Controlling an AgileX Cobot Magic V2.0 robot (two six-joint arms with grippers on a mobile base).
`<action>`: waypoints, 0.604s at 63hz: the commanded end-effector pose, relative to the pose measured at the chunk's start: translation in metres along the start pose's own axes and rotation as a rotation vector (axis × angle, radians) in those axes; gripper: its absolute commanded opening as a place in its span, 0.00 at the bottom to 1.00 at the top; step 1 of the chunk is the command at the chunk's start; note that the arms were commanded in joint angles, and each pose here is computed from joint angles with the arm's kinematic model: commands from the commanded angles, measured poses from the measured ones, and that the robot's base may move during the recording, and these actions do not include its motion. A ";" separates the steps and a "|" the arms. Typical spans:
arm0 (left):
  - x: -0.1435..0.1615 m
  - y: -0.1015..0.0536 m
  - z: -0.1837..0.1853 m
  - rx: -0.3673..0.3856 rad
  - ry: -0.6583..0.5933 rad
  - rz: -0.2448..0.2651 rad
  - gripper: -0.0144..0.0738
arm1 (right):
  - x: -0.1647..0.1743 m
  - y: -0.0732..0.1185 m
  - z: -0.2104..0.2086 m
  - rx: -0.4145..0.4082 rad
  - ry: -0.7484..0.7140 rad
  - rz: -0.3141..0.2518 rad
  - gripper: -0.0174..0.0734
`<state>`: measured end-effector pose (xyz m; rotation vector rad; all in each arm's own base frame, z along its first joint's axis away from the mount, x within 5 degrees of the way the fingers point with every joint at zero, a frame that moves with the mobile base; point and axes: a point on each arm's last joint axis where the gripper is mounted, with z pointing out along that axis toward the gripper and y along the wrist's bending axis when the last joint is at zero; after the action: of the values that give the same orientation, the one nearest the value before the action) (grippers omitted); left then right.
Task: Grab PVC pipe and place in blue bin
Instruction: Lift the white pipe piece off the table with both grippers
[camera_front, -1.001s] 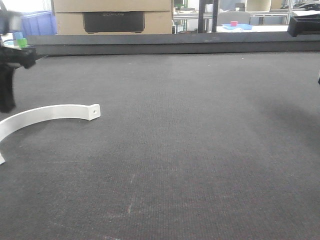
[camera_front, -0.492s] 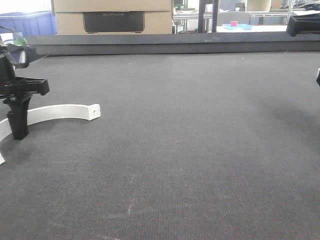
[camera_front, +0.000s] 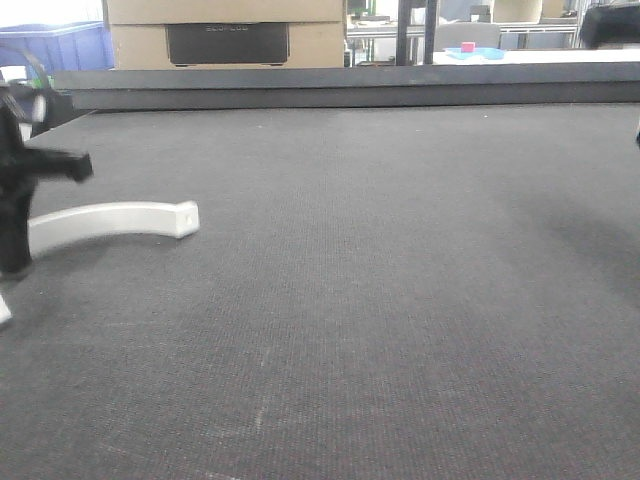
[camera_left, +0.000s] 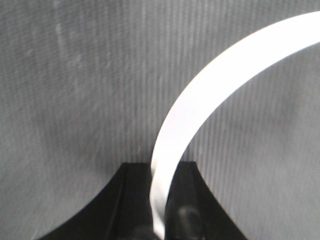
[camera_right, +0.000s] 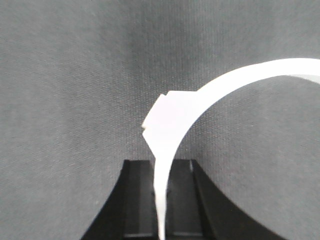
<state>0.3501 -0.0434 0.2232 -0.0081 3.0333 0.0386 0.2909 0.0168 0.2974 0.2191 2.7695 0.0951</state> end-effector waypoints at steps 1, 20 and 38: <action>0.009 0.003 -0.037 0.014 -0.086 -0.015 0.04 | 0.004 -0.001 -0.025 -0.006 -0.068 -0.016 0.01; 0.055 0.013 -0.159 0.085 -0.572 -0.028 0.04 | 0.020 -0.003 -0.096 -0.071 -0.378 -0.019 0.01; 0.105 0.022 -0.220 0.154 -1.036 -0.031 0.04 | 0.040 -0.006 -0.135 -0.098 -0.592 -0.076 0.01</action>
<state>0.2343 -0.0286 0.4243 -0.0089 2.1025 -0.1217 0.2137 0.0126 0.4009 0.1533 2.2652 0.1508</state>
